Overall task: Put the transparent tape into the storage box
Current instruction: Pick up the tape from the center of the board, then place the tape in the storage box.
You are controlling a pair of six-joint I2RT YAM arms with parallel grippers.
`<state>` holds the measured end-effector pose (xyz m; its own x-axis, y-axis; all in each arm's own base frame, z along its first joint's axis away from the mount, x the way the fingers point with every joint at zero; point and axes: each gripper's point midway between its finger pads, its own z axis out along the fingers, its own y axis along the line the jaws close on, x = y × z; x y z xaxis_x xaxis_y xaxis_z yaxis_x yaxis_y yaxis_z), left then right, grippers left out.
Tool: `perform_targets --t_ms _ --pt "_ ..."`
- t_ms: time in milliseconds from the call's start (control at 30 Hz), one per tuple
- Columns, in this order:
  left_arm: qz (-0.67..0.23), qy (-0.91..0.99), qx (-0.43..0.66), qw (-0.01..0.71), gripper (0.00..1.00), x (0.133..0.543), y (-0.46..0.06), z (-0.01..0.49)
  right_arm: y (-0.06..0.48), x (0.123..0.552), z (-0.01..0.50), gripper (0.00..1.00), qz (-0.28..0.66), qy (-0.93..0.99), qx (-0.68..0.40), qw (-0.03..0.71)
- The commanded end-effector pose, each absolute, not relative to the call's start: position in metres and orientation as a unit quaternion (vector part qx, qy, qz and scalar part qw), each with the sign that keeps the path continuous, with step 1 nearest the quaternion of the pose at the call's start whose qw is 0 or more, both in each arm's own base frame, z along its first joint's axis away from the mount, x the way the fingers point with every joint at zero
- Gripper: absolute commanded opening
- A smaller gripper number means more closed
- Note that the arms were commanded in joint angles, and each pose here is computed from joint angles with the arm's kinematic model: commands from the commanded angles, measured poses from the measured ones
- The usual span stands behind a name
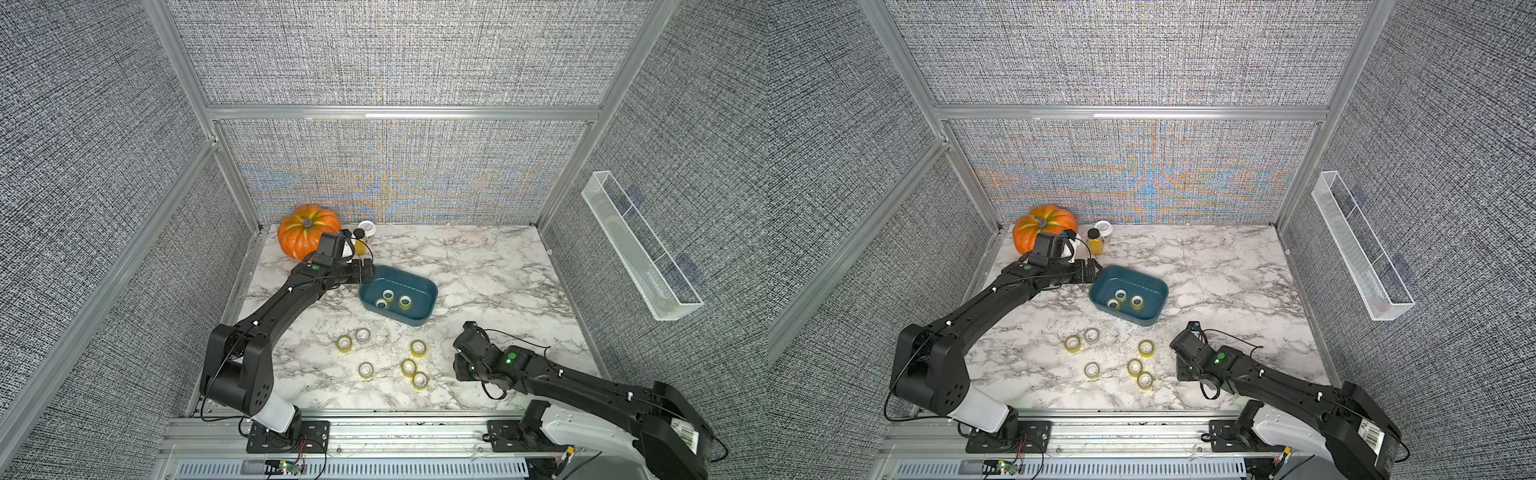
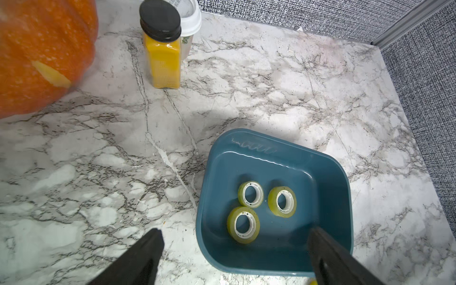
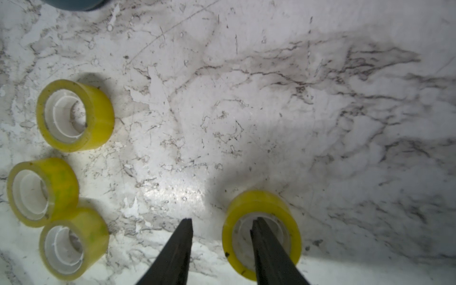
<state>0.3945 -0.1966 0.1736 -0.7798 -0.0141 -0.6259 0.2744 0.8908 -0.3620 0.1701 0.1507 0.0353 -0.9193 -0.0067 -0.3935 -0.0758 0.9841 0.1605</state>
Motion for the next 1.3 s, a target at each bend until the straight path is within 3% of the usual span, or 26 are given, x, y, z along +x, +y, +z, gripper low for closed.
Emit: perform_targets --t_ms 0,200,300,367,467,500,767,1100,1267 --pt "-0.222 0.915 0.076 0.329 0.96 0.396 -0.197 0.176 0.150 0.165 0.031 0.46 0.090 0.978 -0.016 0.189" --pt "-0.222 0.914 0.077 0.330 0.96 0.396 -0.197 0.178 0.155 0.167 0.021 0.45 0.081 0.980 -0.022 0.179" --pt "-0.224 0.913 0.076 0.333 0.96 0.395 -0.197 0.181 0.156 0.171 0.019 0.39 0.070 0.981 -0.021 0.177" --pt "-0.222 0.911 0.076 0.339 0.96 0.394 -0.195 0.183 0.161 0.174 0.022 0.30 0.072 0.981 -0.026 0.181" --pt "-0.218 0.912 0.076 0.340 0.97 0.395 -0.194 0.182 0.161 0.179 0.027 0.02 0.062 0.980 -0.027 0.189" --pt "-0.219 0.912 0.076 0.339 0.97 0.395 -0.195 0.182 0.160 0.180 0.028 0.00 0.059 0.979 -0.026 0.192" --pt "-0.211 0.912 0.074 0.344 0.97 0.396 -0.192 0.185 0.162 0.194 0.064 0.00 0.061 0.970 -0.031 0.235" --pt "-0.238 0.908 0.081 0.335 0.98 0.391 -0.200 0.185 0.198 0.218 0.116 0.00 0.143 0.948 -0.044 0.282" --pt "-0.270 0.909 0.082 0.306 0.97 0.389 -0.213 0.175 0.230 0.246 0.166 0.00 0.198 0.921 -0.057 0.331"
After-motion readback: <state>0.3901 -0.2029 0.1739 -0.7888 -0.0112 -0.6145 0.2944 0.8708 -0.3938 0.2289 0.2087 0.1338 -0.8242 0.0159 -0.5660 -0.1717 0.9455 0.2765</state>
